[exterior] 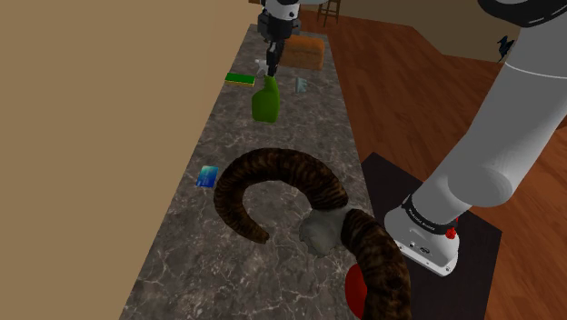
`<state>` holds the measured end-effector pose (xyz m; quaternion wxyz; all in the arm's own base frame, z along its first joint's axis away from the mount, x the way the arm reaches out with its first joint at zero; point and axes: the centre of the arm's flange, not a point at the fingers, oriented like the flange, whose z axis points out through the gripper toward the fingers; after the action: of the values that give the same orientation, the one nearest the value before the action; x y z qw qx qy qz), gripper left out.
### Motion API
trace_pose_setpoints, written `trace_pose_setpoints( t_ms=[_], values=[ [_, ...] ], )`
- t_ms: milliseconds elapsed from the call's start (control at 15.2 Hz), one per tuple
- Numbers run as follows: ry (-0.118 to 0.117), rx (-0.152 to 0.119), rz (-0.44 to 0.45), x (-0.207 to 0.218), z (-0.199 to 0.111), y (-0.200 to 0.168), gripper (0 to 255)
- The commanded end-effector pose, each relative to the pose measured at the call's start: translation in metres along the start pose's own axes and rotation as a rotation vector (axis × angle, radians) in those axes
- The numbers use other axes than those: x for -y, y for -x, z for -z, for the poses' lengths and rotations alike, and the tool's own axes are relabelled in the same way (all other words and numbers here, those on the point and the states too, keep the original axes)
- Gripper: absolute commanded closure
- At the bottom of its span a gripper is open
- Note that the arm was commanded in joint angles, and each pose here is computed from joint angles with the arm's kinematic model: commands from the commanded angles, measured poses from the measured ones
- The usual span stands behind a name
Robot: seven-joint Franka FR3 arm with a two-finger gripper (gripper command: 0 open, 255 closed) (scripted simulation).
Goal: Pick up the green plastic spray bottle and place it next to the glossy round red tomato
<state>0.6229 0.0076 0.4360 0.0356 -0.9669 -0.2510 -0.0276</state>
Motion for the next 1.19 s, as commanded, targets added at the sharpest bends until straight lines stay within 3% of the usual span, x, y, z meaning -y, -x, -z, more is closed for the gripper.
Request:
trace_pose_setpoints(
  t_ms=[0, 1122],
  values=[
    [0.0, 0.0, 0.0, 0.0, 0.011, 0.0, 255],
    [0.0, 0.0, 0.0, 0.005, 0.1, -0.007, 255]
  ],
)
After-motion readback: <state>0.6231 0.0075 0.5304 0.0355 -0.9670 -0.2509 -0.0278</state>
